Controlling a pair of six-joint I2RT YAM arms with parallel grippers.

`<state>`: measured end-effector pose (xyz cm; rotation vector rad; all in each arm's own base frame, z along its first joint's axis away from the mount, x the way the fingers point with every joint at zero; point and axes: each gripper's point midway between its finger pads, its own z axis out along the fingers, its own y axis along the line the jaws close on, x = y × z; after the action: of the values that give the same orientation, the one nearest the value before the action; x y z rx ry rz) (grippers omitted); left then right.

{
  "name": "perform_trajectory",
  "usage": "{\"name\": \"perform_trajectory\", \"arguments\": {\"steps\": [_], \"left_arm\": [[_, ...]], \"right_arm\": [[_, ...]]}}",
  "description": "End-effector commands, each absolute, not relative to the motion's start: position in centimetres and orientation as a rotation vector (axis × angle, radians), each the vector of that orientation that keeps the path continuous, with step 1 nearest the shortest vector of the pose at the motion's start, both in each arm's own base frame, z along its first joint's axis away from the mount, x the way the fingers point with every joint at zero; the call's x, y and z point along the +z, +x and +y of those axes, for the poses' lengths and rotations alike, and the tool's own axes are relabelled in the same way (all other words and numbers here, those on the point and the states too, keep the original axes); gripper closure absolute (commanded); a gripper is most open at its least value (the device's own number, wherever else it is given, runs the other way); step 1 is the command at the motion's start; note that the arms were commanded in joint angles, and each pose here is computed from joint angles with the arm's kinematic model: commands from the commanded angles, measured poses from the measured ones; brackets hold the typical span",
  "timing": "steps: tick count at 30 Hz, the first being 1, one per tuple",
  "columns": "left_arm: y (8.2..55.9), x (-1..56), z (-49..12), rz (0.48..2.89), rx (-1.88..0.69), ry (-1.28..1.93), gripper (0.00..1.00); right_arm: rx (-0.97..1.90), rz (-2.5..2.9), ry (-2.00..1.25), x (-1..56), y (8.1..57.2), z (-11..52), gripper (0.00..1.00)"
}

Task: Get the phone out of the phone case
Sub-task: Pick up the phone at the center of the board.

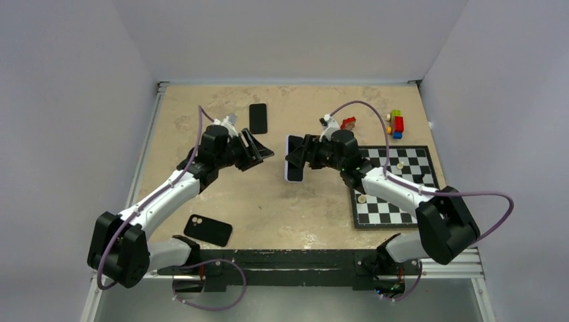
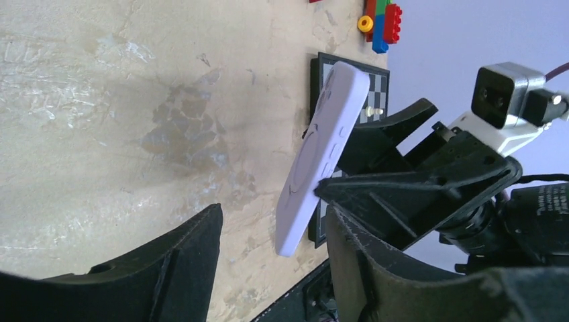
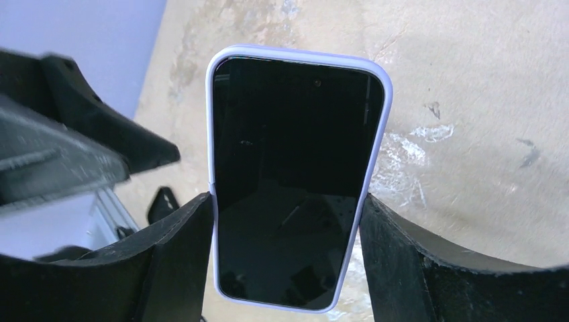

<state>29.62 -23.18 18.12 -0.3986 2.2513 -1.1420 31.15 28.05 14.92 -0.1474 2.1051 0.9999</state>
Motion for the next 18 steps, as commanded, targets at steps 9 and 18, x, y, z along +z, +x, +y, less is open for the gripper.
{"name": "perform_trajectory", "arguments": {"steps": [9,18], "left_arm": [[26.9,22.1,-26.1,1.829,-1.015,0.087,0.11],[27.5,20.4,-27.2,1.899,-0.933,0.143,0.41]], "right_arm": [[1.271,2.122,0.457,19.9,32.4,29.0,1.00],[1.333,2.081,0.524,21.9,32.1,29.3,1.00]]}}
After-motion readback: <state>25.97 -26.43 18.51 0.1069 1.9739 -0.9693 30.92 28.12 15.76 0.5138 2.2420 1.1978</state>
